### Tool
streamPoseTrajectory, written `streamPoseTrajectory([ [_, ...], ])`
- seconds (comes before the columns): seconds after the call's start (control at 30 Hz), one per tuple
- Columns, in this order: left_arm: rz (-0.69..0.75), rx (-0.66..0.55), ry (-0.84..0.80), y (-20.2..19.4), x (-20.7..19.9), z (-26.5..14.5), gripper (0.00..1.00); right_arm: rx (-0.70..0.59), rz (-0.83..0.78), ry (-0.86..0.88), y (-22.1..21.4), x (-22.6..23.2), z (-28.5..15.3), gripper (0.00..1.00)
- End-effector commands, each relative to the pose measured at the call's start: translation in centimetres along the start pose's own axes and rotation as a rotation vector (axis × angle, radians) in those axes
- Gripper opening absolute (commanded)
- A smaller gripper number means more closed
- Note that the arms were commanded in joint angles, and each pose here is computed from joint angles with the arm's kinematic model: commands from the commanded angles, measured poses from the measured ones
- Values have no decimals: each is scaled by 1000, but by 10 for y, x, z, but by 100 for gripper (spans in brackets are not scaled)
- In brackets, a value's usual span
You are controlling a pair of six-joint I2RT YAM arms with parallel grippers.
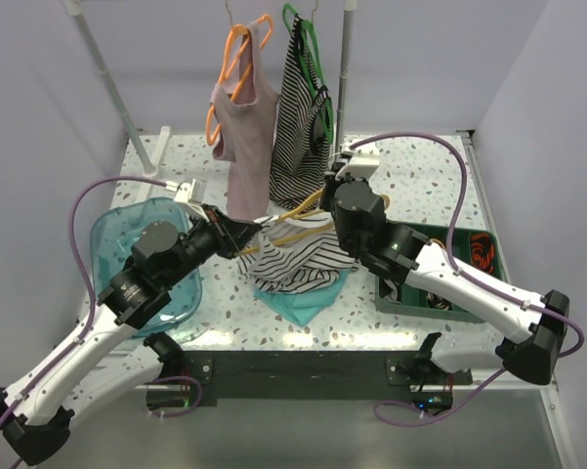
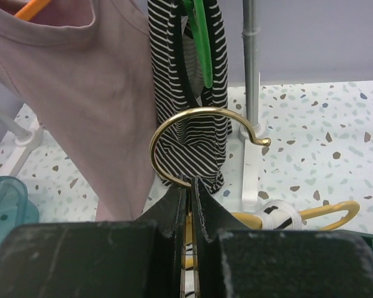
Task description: Place the tank top on the hanger
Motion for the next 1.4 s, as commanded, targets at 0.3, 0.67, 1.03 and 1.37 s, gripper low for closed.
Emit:
streamPoseTrajectory([
  [0.3, 8, -220, 38, 50, -6, -26, 42, -75, 77, 109, 49, 45, -17, 0],
  [0.67, 384, -58, -45, 79, -44, -43, 65, -81, 64, 158, 73, 41, -39, 0],
  [1.03, 558, 213, -51, 47, -29, -29, 70, -45, 48, 211, 68, 40, -47, 0],
  [1.37, 581, 340, -44, 12, -9, -20, 65, -21, 50, 224, 56, 42, -46, 0],
])
Point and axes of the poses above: each gripper's point midway between its finger pads, its own z axis out along the fingers, its own x axis along the line the jaws close on, y = z × x, the point moved 2 cm from there along -z, back along the fingers, and after that the axes turned 3 degrees about z, right-handed, at the moved point
